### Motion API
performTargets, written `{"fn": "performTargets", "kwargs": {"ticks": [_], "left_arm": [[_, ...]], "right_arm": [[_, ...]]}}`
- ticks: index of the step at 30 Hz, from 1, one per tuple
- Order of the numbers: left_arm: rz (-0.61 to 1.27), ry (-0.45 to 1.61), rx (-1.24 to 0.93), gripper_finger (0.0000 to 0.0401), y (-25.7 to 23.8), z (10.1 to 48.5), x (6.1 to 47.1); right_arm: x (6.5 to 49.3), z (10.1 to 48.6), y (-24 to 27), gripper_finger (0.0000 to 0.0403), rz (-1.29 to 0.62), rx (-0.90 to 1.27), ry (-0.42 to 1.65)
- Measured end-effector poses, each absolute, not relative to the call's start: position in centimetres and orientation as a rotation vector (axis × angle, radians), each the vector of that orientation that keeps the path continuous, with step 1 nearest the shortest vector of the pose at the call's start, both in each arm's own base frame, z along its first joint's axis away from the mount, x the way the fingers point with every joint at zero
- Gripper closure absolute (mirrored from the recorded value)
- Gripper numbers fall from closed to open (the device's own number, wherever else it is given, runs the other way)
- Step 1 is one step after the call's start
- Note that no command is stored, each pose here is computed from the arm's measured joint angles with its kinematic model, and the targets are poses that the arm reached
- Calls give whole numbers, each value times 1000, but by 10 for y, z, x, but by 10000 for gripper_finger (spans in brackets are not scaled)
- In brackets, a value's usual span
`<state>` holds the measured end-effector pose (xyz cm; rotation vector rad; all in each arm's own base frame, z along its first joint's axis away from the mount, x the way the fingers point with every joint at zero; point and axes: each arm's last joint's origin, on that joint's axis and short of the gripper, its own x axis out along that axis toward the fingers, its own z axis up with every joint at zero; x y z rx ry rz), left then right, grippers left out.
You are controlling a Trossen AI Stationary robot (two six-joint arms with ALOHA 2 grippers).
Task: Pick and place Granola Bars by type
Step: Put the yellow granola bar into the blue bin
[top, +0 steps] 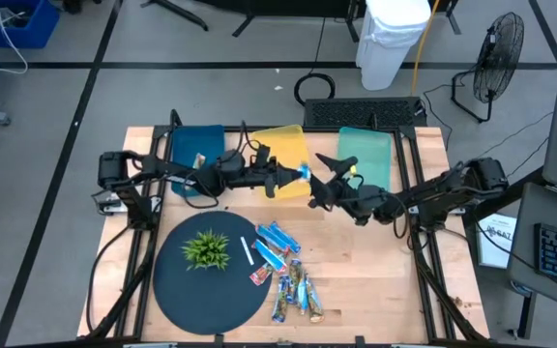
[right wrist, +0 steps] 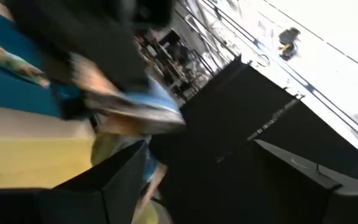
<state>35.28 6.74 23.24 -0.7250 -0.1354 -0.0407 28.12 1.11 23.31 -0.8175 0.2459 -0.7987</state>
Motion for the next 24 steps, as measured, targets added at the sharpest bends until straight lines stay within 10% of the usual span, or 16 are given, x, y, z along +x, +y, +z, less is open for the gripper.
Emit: {"fn": "performTargets", "kwargs": {"ticks": [24], "left_arm": [[212, 96, -376, 393, 78, 295, 282]], "right_arm": [[176, 201, 19, 136, -582, -338, -29]]}}
